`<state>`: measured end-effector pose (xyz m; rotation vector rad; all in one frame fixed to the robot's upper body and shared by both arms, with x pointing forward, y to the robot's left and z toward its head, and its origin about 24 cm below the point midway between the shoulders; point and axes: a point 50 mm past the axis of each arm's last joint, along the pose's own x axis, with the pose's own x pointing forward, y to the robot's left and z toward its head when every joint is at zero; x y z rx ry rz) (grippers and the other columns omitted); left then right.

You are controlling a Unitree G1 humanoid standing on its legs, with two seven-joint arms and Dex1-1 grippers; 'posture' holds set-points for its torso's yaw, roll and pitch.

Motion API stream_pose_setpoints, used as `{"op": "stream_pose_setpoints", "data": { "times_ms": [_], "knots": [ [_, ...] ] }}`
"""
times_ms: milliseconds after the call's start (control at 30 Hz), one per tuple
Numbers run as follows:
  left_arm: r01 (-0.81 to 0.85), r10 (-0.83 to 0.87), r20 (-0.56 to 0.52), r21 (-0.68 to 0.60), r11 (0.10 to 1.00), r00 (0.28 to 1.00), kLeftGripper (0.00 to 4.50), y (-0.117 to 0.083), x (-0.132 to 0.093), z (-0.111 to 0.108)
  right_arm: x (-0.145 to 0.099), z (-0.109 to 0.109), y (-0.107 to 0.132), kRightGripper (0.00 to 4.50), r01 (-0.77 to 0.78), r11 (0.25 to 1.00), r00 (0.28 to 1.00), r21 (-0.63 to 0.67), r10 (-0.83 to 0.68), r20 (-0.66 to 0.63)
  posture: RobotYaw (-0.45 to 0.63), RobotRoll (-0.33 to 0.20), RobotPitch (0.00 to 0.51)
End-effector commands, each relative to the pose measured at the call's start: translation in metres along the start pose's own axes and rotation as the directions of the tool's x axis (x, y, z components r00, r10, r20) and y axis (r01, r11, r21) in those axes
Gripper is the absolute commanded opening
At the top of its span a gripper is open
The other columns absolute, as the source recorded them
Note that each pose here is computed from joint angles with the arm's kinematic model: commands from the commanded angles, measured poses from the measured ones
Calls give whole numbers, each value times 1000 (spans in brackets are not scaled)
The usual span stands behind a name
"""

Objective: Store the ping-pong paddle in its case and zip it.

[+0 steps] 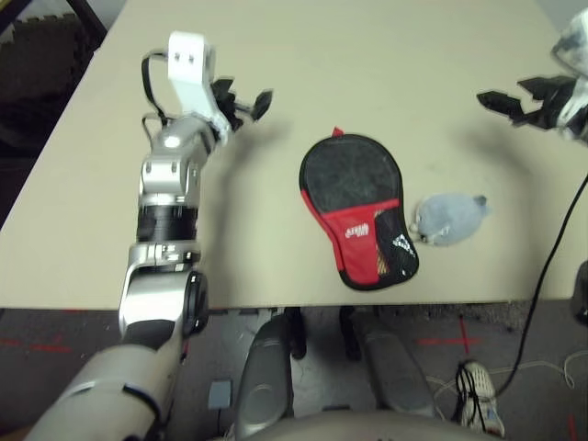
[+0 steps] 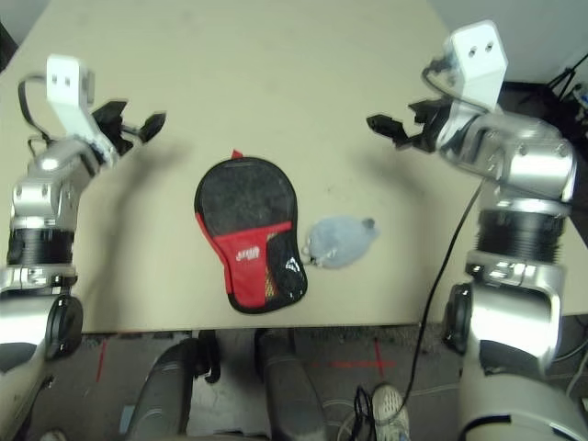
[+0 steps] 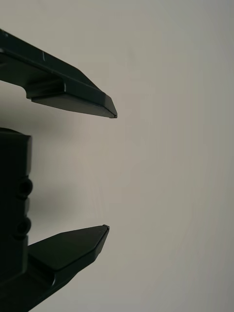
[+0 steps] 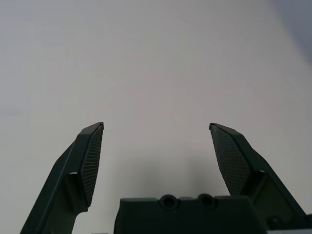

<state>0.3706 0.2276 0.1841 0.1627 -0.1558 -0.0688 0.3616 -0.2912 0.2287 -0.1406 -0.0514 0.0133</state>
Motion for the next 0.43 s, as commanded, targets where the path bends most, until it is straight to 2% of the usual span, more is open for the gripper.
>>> {"op": "stream_pose_setpoints", "data": {
  "times_ms": [33, 167, 300, 433],
  "knots": [
    [-183, 182, 36, 44, 982, 983, 4500, 22, -13, -15, -6, -34, -19, 4474, 233, 972, 972, -12, -232, 41, -139, 0, 265],
    [-292, 286, 74, 81, 953, 955, 4500, 37, -24, -23, -13, -63, -31, 4474, 381, 924, 924, 18, -381, 32, -132, 0, 242],
    [-364, 360, 65, 75, 928, 931, 4500, 47, -31, -34, -24, -78, -48, 4474, 479, 878, 878, -16, -478, 34, -142, 0, 221],
    [-393, 391, 36, 75, 917, 920, 4500, 50, -32, -45, -36, -88, -64, 4474, 567, 824, 823, 12, -567, 23, -141, 0, 201]
  ]
}}
